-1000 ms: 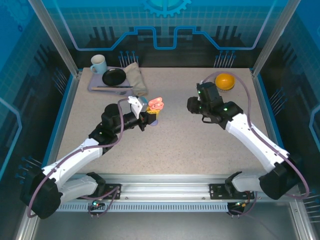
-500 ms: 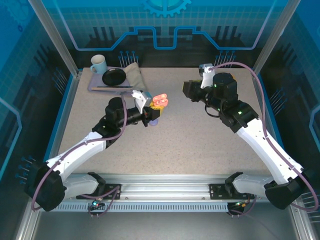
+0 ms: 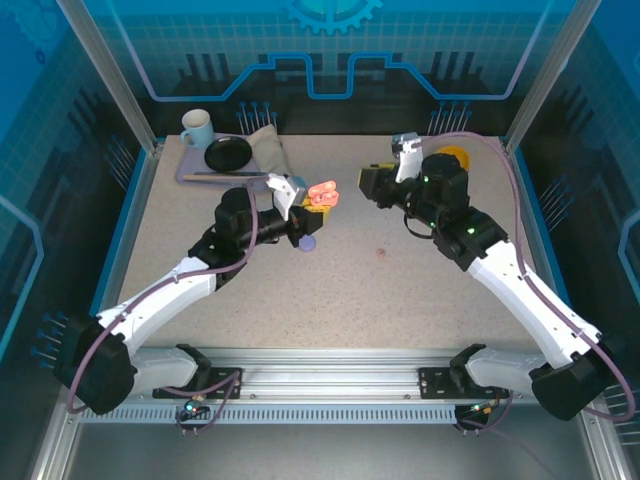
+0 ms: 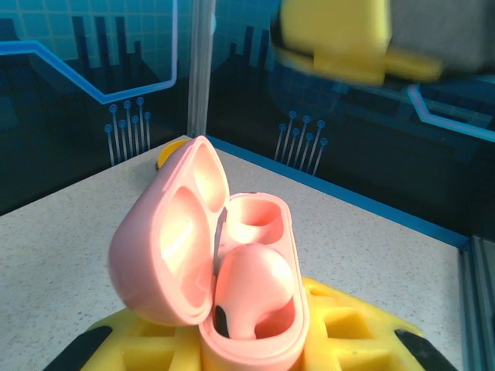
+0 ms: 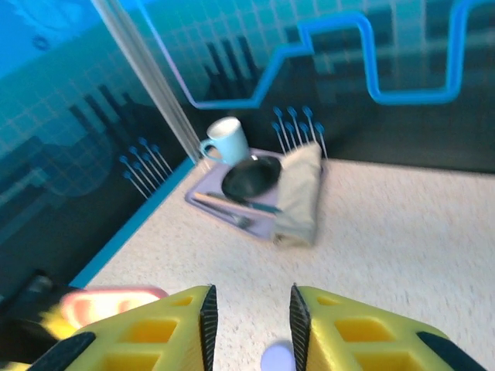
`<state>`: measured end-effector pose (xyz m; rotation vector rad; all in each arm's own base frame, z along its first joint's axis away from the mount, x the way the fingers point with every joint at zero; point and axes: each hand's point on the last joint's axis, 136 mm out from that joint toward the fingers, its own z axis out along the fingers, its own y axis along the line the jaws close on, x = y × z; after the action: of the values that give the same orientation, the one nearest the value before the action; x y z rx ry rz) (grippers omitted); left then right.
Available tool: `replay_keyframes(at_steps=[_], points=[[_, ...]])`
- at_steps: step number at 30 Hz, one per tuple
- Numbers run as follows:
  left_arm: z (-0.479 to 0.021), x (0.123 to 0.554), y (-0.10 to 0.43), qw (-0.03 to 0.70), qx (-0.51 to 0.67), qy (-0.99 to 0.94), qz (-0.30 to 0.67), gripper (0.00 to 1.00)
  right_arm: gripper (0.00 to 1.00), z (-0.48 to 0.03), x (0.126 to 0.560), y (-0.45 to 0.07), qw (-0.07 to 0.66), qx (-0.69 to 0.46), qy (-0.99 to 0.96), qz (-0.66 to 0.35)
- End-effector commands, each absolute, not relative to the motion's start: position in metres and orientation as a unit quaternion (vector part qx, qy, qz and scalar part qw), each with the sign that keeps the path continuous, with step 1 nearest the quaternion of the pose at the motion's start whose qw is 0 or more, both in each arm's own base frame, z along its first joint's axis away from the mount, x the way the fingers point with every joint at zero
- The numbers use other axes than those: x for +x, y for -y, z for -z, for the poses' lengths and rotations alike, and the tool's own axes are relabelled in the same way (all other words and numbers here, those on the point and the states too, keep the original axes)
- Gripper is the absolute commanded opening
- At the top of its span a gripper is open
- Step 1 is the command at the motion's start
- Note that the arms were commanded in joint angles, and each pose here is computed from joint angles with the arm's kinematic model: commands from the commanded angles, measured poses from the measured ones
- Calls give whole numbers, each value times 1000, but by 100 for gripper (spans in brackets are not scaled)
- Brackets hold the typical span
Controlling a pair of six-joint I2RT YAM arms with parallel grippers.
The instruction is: Insert the wireless bluetooth earbuds into the charging case
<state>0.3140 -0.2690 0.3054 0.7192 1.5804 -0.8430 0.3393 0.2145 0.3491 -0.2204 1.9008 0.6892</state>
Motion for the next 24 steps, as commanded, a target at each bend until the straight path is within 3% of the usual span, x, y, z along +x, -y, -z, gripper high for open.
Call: replay_keyframes(at_steps=[1,6,7,11,24], points=[[-312,314,259,596,295,-667,336,0,36,-275,351,-190,468,-15,-850,-242],[-312,313,257,597,290,-668,336,0,52,-178,346,-143,376,71,-911,-157],[-312,313,257,598,290,-668,335,0,58,-163,344,-130,357,94,-918,-143],[-314,311,256,601,289,-665,335,0,69,-123,343,-90,301,160,-936,-89],[-312,309,254,604,285,-663,339,0,70,-56,359,-87,193,162,-965,-71]])
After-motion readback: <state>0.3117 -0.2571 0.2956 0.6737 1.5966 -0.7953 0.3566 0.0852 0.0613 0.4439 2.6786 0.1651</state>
